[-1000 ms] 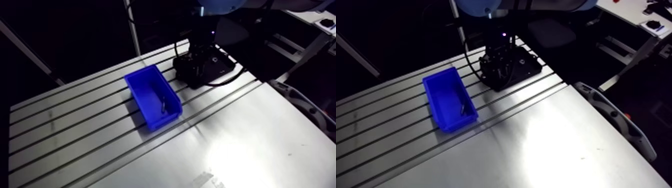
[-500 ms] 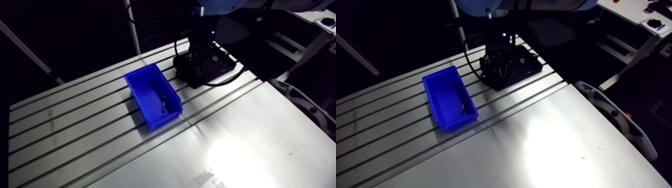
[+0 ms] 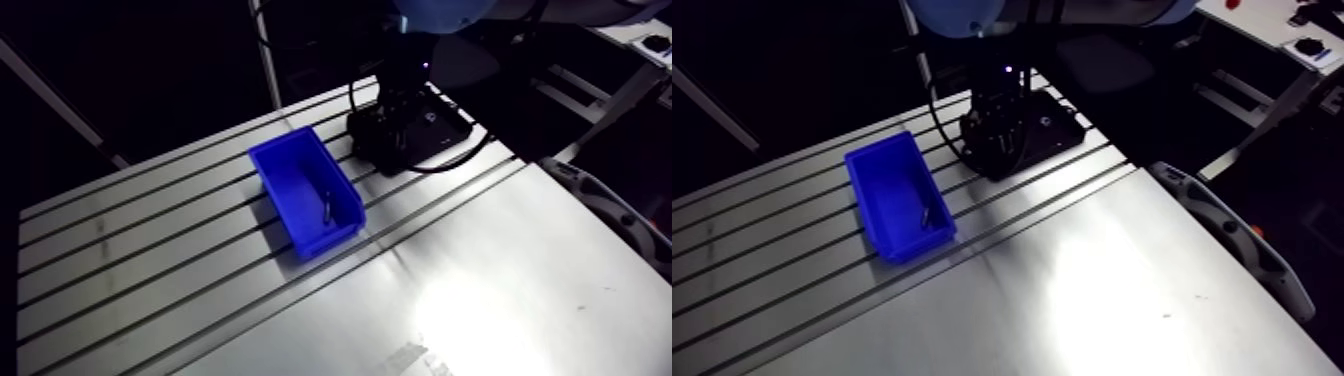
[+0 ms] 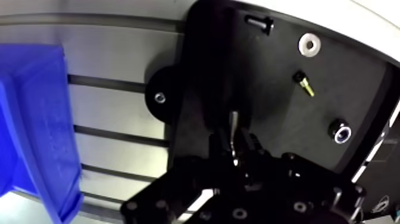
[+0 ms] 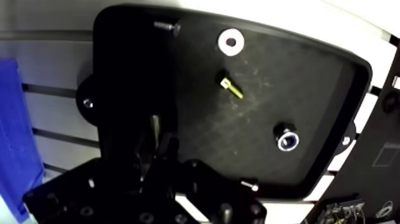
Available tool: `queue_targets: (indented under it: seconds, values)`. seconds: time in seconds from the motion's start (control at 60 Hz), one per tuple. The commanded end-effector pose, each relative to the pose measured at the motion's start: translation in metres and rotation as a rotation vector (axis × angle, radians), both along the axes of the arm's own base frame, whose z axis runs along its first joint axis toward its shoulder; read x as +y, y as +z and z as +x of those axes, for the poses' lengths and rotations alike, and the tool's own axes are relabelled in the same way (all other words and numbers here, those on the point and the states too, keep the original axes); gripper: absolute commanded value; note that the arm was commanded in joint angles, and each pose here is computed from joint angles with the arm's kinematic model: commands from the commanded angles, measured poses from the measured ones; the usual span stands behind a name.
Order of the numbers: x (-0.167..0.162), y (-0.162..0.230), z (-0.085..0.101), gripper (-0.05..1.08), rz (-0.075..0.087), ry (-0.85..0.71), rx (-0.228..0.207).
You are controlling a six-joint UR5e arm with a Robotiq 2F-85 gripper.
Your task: Pick up the M10 bolt from the tray and put it into the blue bin.
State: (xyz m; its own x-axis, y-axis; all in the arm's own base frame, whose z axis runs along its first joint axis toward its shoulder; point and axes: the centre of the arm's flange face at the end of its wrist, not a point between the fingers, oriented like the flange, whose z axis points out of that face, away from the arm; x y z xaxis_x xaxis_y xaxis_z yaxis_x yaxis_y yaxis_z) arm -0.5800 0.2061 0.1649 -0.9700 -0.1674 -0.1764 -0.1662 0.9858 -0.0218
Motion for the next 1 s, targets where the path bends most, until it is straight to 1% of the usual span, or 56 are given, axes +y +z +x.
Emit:
queue_targets:
  seconds: [0.017, 0.083, 0.1, 0.183, 0.25, 0.283, 0.317, 0.567, 0.617, 0.633, 0.667, 0.783, 0.8, 0.883, 0.9, 1.0]
  values:
    - [0.0, 0.0, 0.0, 0.81, 0.001, 0.0, 0.002]
    - [0.0, 0.001, -0.001, 0.84, 0.002, 0.0, 0.003]
    - [0.0, 0.001, -0.001, 0.87, 0.002, 0.0, 0.003]
    - [0.001, 0.001, -0.001, 0.89, 0.003, 0.002, 0.005]
    - [0.001, 0.004, -0.001, 0.95, 0.003, 0.002, 0.009]
    - [0.001, 0.004, -0.001, 0.95, 0.003, 0.002, 0.009]
    - [0.002, 0.008, -0.002, 1.0, 0.006, 0.002, 0.014]
    - [0.003, 0.019, -0.004, 1.05, 0.007, 0.001, 0.028]
    - [0.002, 0.025, -0.002, 1.06, 0.005, 0.001, 0.024]
    - [0.001, 0.028, 0.0, 1.06, 0.001, 0.0, 0.019]
    - [0.001, 0.032, 0.002, 1.07, -0.002, -0.001, 0.014]
    - [0.0, 0.049, 0.004, 1.07, -0.006, 0.002, 0.006]
    - [-0.001, 0.054, 0.005, 1.07, -0.01, 0.007, -0.001]
    - [-0.001, 0.066, 0.005, 1.07, -0.017, 0.033, -0.005]
    - [-0.001, 0.071, 0.005, 1.07, -0.022, 0.052, -0.008]
    - [-0.003, 0.088, 0.003, 1.07, -0.023, 0.104, 0.009]
